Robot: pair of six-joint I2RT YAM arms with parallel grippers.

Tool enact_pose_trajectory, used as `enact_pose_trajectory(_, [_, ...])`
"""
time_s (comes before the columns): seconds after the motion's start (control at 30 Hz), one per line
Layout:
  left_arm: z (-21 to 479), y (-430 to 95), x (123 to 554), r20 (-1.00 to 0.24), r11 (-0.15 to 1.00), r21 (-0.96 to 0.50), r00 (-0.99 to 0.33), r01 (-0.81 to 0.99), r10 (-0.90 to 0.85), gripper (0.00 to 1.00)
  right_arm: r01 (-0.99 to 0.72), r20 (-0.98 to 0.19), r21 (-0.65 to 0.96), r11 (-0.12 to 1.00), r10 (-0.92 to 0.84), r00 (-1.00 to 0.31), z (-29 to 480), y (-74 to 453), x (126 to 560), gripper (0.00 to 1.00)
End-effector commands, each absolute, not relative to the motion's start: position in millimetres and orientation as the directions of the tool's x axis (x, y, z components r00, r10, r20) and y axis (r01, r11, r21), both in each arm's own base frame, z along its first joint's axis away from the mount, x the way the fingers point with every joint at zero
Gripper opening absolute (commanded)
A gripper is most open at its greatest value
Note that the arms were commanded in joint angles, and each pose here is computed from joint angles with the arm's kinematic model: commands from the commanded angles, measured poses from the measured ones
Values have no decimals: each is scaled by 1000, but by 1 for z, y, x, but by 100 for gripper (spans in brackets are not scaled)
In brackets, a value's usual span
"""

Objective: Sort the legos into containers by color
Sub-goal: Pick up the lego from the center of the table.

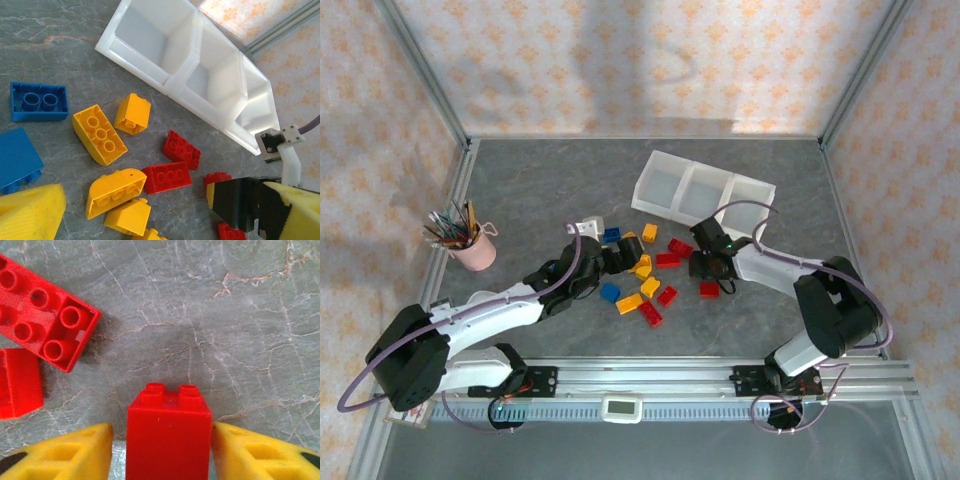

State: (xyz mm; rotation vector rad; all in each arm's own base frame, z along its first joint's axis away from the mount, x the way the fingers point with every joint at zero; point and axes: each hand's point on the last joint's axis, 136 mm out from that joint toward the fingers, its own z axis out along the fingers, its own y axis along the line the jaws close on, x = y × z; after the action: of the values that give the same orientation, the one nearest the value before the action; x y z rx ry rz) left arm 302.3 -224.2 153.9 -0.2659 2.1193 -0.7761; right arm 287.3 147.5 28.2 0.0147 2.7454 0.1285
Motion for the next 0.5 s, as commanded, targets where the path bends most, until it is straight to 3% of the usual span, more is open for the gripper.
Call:
enact_pose_trajectory(0.0, [162, -226, 307, -652, 788, -611, -610, 72, -450, 99, -7, -375, 54, 999, 13, -927, 25, 143, 286, 48])
enact_pose_trajectory(0.47, [175, -228, 308, -668, 793, -602, -605, 97, -433, 99, 24, -457, 35, 999, 37, -889, 59, 140, 304, 23])
